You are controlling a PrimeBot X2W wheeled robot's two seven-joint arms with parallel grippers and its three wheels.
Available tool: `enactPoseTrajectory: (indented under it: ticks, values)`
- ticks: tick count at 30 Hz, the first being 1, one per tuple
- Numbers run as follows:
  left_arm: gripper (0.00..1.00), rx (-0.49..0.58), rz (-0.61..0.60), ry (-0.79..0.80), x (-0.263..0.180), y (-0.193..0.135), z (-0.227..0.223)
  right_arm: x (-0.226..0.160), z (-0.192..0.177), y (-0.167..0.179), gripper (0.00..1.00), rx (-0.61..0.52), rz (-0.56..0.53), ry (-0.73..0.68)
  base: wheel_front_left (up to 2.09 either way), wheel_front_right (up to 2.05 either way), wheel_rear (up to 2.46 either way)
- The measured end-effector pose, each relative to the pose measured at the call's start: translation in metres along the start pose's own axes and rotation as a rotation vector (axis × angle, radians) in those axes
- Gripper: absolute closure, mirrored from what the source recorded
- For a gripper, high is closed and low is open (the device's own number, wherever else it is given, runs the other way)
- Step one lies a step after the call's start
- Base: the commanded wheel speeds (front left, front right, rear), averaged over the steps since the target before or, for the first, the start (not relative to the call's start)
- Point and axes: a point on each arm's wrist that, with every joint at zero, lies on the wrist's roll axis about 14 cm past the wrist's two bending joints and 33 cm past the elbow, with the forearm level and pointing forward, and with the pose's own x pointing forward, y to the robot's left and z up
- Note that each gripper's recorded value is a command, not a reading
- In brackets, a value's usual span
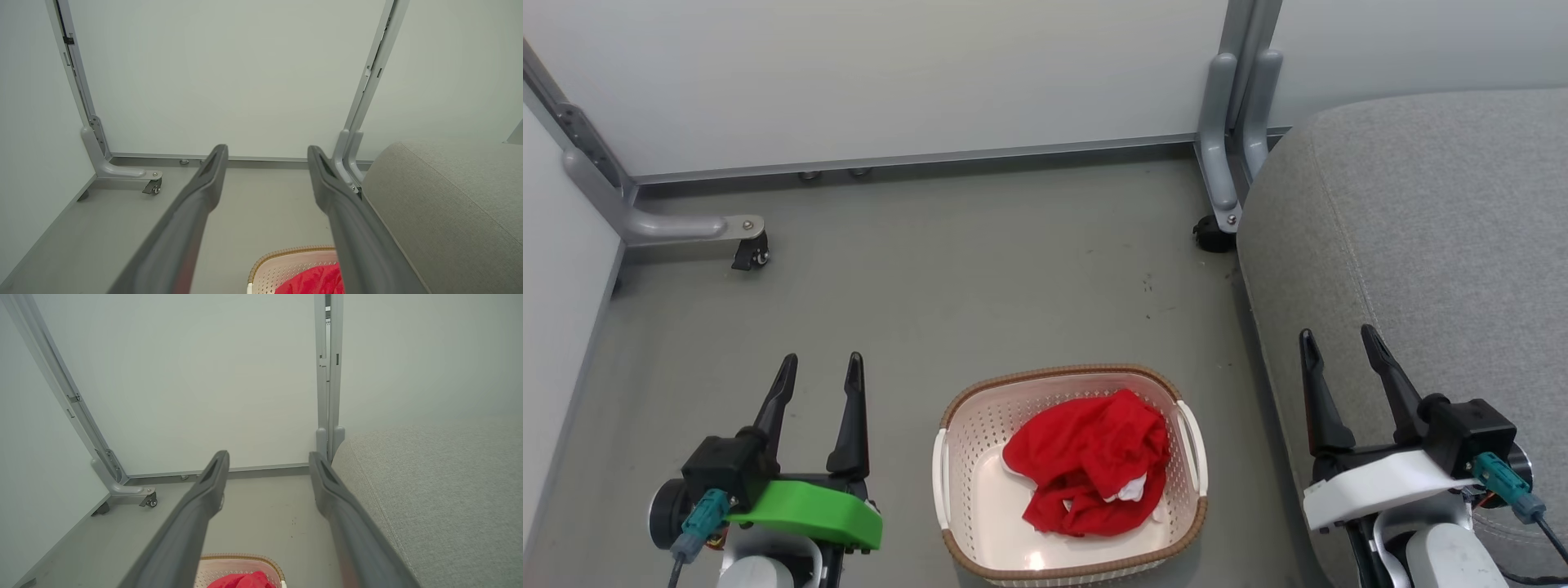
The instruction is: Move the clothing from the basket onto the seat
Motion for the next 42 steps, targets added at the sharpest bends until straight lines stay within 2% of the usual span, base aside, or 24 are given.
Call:
enactPoseTrajectory:
  ticks: [19,36,42]
  values:
    - [0.00,0.112,-0.027,0.012,-0.003,-0.004,-0.007,-0.002,-0.001,0.005,0.00,-0.110,0.031,-0.002,0.00,0.00,0.00]
    - [0.00,0.105,-0.010,0.034,-0.002,0.002,-0.015,0.001,-0.006,0.004,0.00,-0.111,0.030,0.012,0.00,0.00,0.00]
    - [0.00,0.114,-0.072,0.032,0.022,-0.014,-0.017,0.019,-0.003,0.003,0.00,-0.113,0.035,-0.010,0.00,0.00,0.00]
